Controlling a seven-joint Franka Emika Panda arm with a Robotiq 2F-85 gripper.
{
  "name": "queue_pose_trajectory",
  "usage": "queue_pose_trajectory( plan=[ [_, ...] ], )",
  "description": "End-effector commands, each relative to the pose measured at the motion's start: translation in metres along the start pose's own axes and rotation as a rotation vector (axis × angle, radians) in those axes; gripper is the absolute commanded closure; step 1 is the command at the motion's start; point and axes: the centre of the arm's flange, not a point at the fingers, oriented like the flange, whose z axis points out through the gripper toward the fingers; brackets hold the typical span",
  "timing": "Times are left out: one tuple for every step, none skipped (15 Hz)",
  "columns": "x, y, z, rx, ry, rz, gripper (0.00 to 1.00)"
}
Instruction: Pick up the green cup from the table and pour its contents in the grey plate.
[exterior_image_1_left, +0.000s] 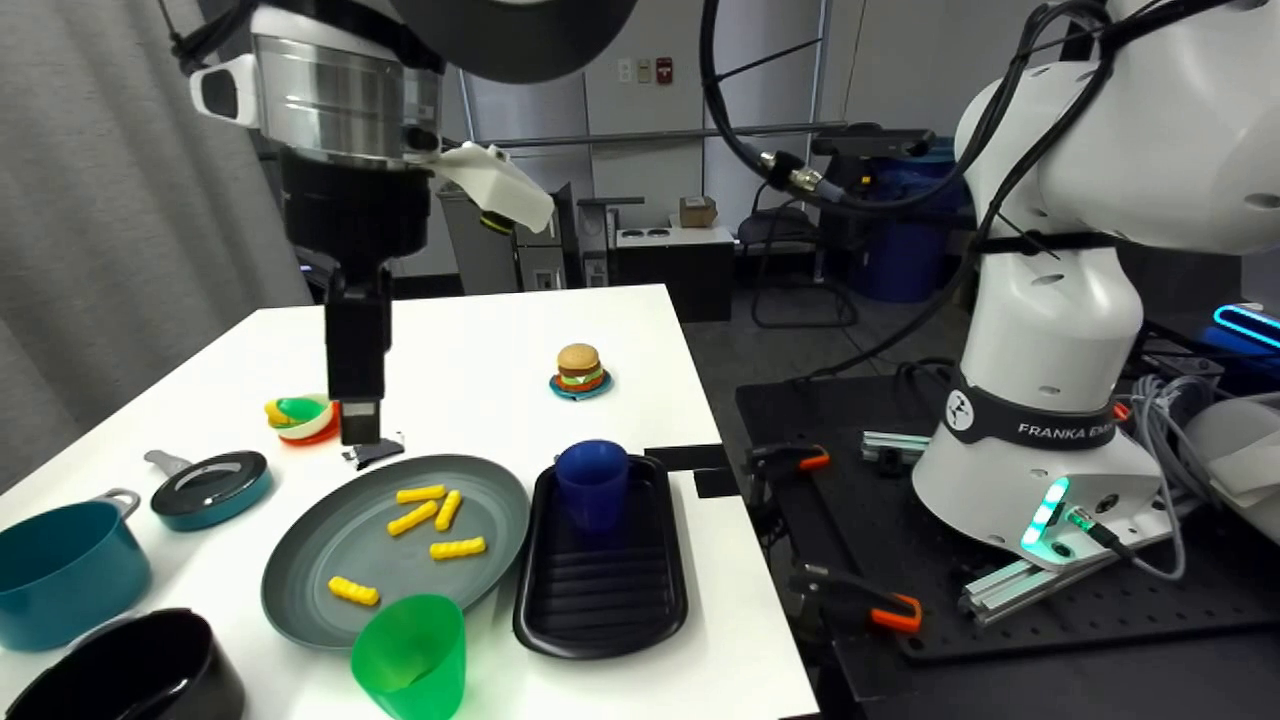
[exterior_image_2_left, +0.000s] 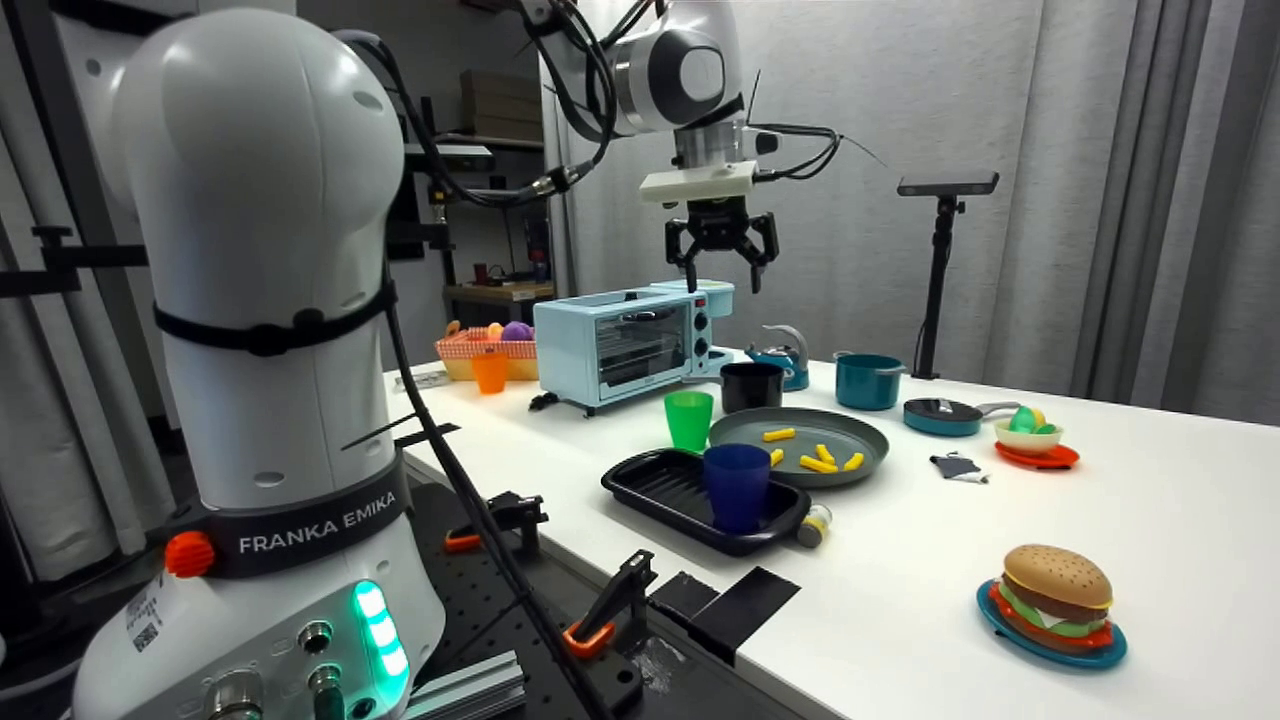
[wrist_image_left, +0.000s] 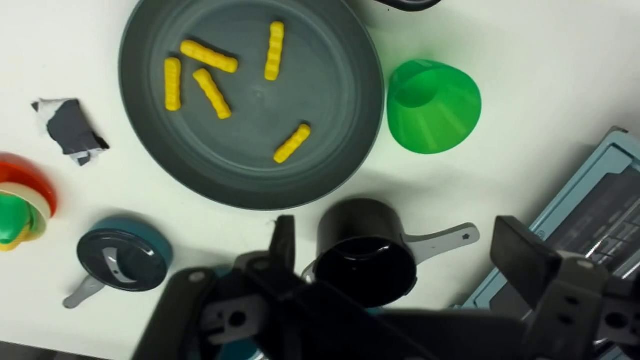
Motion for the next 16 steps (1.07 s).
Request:
queue_pose_trajectory(
  plan=[
    [-0.025, 0.025, -0.023, -0.015, 0.07, 0.105, 0.0],
    [-0.029, 0.032, -0.027, -0.021, 0.08, 0.126, 0.0],
    [-0.032, 0.038, -0.03, -0.027, 0.089, 0.144, 0.0],
    [-0.035, 0.042, -0.032, -0.033, 0.098, 0.158, 0.0],
    [-0.038, 0.045, -0.034, -0.037, 0.102, 0.17, 0.0],
    [-0.04, 0.047, -0.036, -0.042, 0.107, 0.183, 0.0],
    [-0.042, 0.048, -0.038, -0.043, 0.11, 0.194, 0.0],
    [-0.028, 0.05, -0.027, -0.036, 0.074, 0.156, 0.0],
    [-0.03, 0.051, -0.029, -0.036, 0.077, 0.164, 0.0],
    [-0.031, 0.051, -0.03, -0.037, 0.078, 0.168, 0.0],
    [-0.032, 0.05, -0.03, -0.037, 0.078, 0.169, 0.0],
    [-0.032, 0.05, -0.031, -0.036, 0.078, 0.17, 0.0],
    [-0.033, 0.05, -0.031, -0.036, 0.078, 0.17, 0.0],
    [-0.033, 0.05, -0.031, -0.036, 0.078, 0.171, 0.0],
    [-0.033, 0.05, -0.031, -0.036, 0.078, 0.171, 0.0],
    [-0.033, 0.05, -0.031, -0.036, 0.078, 0.171, 0.0]
  ],
)
